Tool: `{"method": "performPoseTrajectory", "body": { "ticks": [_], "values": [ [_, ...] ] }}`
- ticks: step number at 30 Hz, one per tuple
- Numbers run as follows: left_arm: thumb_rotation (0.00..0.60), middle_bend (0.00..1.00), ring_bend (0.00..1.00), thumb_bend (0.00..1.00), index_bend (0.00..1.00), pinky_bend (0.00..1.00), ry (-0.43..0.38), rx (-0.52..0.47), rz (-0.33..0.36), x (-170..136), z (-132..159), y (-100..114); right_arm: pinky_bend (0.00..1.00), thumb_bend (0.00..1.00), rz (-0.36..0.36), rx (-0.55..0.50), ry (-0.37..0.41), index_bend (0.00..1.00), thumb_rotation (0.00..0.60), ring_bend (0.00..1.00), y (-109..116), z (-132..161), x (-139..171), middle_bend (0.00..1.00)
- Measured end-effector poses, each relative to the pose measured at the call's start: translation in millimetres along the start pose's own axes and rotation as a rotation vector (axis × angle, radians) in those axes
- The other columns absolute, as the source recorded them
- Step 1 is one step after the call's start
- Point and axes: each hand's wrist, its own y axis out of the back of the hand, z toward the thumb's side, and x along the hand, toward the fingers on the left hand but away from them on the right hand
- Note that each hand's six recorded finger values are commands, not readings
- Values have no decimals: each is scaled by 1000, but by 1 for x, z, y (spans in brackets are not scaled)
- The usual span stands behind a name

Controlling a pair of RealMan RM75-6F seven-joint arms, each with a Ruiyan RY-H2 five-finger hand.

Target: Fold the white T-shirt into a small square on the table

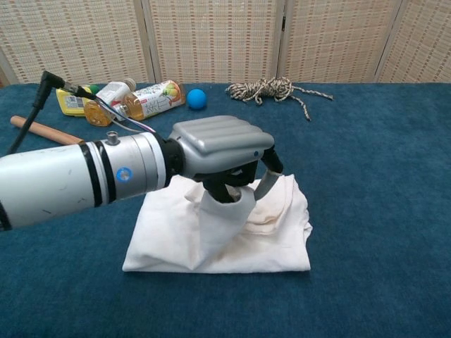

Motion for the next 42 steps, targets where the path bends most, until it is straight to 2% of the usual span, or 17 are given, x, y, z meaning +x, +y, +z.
{"method": "performPoseTrajectory", "body": {
  "ticks": [8,10,12,15,19,25,32,37,42],
  "values": [
    [600,990,928,551,595,1000,-4,11,-9,10,9,-6,995,125,0,0,-9,0,600,931,0,-4,2,859],
    [600,989,926,535,493,1000,-3,19,-11,12,10,-7,995,125,-1,0,-11,0,600,931,0,-5,2,859],
    [600,983,920,449,315,1000,5,24,-14,13,10,-9,995,125,-1,0,-14,0,600,931,0,-6,3,859],
    [600,973,916,355,169,1000,28,29,-16,15,9,-10,995,125,0,-2,-15,0,600,931,0,-7,3,859],
    [600,968,914,324,92,1000,61,24,-13,17,8,-10,995,125,-3,-4,-15,0,600,931,0,-7,2,859],
    [600,968,914,284,75,1000,85,18,20,19,13,-4,995,125,-7,-5,-11,0,600,931,1,-7,1,859],
    [600,959,914,244,75,1000,110,-46,118,25,20,10,995,125,-14,-7,-9,0,600,931,3,-5,0,859],
    [600,959,914,244,75,1000,110,-54,137,27,23,12,995,125,-21,-7,-9,0,600,932,5,-5,0,859],
    [600,959,914,244,75,1000,131,-43,157,16,11,18,995,125,-26,-9,-5,0,600,931,6,-5,-1,859]
  ]
}}
